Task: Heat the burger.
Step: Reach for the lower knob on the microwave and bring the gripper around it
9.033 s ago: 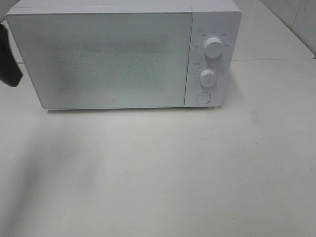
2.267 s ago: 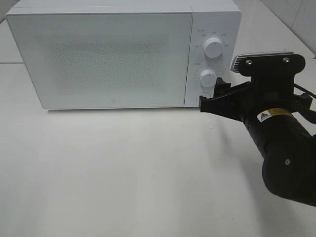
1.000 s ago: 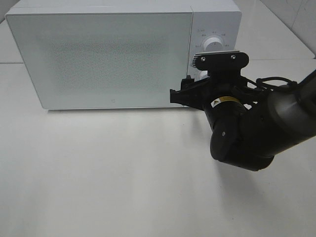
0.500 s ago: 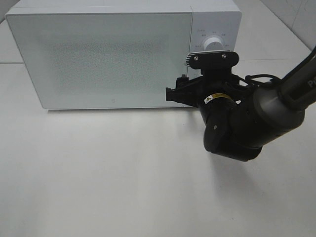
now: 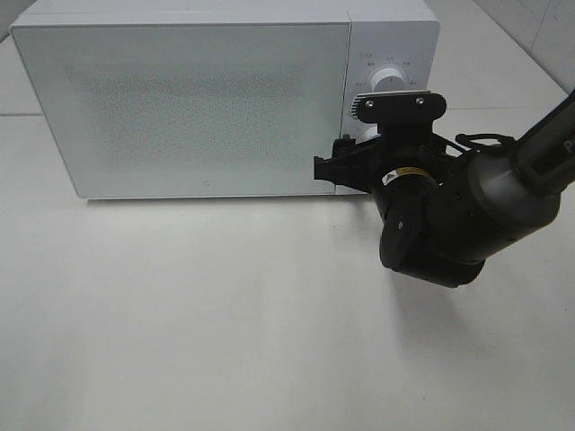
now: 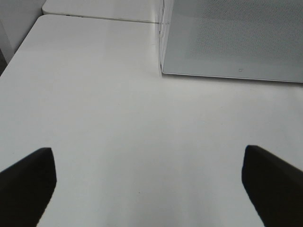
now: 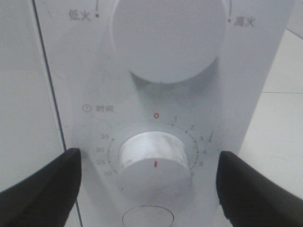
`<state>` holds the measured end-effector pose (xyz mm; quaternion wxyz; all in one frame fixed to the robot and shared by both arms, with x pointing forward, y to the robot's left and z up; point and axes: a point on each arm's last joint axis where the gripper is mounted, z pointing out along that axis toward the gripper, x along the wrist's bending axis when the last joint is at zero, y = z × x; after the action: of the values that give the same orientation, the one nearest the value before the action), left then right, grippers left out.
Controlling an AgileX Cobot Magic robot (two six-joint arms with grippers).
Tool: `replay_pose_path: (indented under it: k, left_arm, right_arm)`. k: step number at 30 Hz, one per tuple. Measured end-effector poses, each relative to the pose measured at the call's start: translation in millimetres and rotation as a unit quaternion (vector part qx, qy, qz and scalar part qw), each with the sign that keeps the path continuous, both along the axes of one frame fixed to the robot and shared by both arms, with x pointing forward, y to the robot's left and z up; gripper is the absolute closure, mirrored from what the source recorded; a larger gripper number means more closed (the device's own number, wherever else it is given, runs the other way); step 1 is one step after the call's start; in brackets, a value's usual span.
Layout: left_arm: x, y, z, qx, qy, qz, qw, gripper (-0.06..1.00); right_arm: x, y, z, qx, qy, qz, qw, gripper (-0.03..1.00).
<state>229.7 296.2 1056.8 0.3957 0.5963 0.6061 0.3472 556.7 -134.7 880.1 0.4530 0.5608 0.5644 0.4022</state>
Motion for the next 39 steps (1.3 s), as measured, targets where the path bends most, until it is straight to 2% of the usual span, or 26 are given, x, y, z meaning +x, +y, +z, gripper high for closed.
replay_pose_path:
  k: [23,26,28,29,30,32,39]
  left_arm:
    - [0.0,0.0,0.0,0.0,0.0,0.0,1.0,-0.04]
    - [0.0,0.0,0.0,0.0,0.0,0.0,1.0,-0.04]
    - [0.0,0.0,0.0,0.0,0.0,0.0,1.0,-0.04]
    - [0.0,0.0,0.0,0.0,0.0,0.0,1.0,-0.04]
    - [0.0,0.0,0.0,0.0,0.0,0.0,1.0,-0.04]
    - [0.0,0.0,0.0,0.0,0.0,0.0,1.0,-0.04]
    - [0.0,0.0,0.0,0.0,0.0,0.0,1.0,-0.04]
  right_arm:
    - [4.0,-0.3,1.3,0.019,-0.003,0.006,1.0,0.22]
    - [4.0,0.2,1.4,0.019,-0.003,0.008,1.0,0.26]
    - [4.0,0.2,1.4,0.019,-0.003,0.008,1.0,0.39]
    - [4.0,0.2,1.4,0.019,-0.003,0.008,1.0,0.39]
    - [4.1,-1.2,1.4,0.021,-0.004,0.001,1.0,0.49]
    - [4.1,-1.9,1.4,0.023,-0.004,-0.003,1.0,0.53]
    - [3.9,-2.2,1.7,0.022,-0.007,-0.003,1.0,0.53]
